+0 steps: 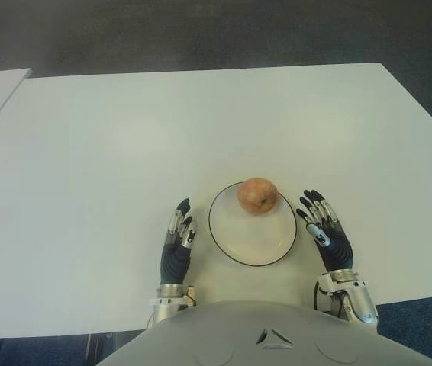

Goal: Put the apples into the plate.

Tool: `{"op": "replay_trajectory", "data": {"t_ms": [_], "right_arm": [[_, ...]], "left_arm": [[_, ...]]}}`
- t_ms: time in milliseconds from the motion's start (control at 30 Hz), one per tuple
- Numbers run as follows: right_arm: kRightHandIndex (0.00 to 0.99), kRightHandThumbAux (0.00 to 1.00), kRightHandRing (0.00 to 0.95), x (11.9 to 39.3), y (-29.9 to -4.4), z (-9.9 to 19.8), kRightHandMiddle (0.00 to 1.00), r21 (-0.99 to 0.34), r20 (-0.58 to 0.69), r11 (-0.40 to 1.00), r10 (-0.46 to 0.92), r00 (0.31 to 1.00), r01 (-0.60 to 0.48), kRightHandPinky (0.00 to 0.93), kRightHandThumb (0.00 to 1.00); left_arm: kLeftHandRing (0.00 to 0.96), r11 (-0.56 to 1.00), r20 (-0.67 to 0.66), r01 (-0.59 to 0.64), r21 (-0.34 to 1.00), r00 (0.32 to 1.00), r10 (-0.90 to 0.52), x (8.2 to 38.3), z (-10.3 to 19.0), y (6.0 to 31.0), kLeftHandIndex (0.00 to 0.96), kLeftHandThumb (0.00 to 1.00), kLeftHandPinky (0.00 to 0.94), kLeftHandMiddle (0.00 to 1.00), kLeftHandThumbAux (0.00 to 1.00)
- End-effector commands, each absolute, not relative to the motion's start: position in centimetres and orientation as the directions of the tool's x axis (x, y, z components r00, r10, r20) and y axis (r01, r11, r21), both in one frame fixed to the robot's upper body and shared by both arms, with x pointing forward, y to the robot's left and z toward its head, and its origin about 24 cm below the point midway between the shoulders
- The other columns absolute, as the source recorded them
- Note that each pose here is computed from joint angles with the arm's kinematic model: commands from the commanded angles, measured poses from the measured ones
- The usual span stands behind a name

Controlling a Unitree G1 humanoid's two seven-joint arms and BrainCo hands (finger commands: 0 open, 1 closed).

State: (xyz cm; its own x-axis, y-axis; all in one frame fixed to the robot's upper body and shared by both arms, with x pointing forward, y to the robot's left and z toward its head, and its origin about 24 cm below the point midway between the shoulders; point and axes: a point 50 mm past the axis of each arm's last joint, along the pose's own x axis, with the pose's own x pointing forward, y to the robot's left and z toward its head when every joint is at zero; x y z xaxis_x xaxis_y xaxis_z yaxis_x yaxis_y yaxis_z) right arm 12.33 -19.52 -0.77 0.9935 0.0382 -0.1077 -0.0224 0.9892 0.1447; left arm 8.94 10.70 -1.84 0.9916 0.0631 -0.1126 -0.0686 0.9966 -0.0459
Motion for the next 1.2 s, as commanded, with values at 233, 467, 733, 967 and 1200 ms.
{"op": "replay_trajectory", "data": {"t_ms": [233, 467, 733, 967, 1200], "right_arm": [[0.022, 0.605, 0.000, 11.41, -19.78, -1.58, 0.010, 0.083, -0.204, 0.996, 0.025, 0.979, -0.008, 0.000, 0.163], [0.004, 0.601, 0.000, 11.50, -19.70, -1.33, 0.000, 0.054, -0.212, 0.999, 0.021, 0.977, -0.010, 0.000, 0.155], [0.000, 0.581, 0.000, 11.53, -19.51, -1.09, 0.000, 0.051, -0.224, 0.999, 0.026, 0.974, -0.014, 0.000, 0.158], [0.000, 0.570, 0.000, 11.46, -19.35, -1.05, 0.000, 0.054, -0.237, 0.998, 0.027, 0.971, -0.015, 0.000, 0.158], [0.000, 0.573, 0.000, 11.41, -19.20, -1.08, 0.000, 0.062, -0.242, 0.998, 0.034, 0.970, -0.019, 0.000, 0.153]], "left_arm": [[0.000, 0.991, -0.241, -0.042, -0.130, 0.971, 0.010, 8.37, -1.46, 9.30, 0.000, 0.000, 0.003, 0.000, 0.410], [0.000, 0.988, -0.262, -0.041, -0.148, 0.965, 0.001, 8.18, -1.04, 9.50, 0.000, 0.000, 0.000, 0.000, 0.408], [0.000, 0.986, -0.290, -0.059, -0.156, 0.957, 0.011, 8.23, -1.22, 9.74, 0.000, 0.000, 0.000, 0.000, 0.390], [0.000, 0.985, -0.296, -0.063, -0.159, 0.955, 0.014, 8.27, -1.31, 9.90, 0.000, 0.000, 0.000, 0.000, 0.387], [0.000, 0.988, -0.281, -0.061, -0.145, 0.960, 0.018, 8.30, -1.26, 10.04, 0.000, 0.000, 0.000, 0.000, 0.370]]}}
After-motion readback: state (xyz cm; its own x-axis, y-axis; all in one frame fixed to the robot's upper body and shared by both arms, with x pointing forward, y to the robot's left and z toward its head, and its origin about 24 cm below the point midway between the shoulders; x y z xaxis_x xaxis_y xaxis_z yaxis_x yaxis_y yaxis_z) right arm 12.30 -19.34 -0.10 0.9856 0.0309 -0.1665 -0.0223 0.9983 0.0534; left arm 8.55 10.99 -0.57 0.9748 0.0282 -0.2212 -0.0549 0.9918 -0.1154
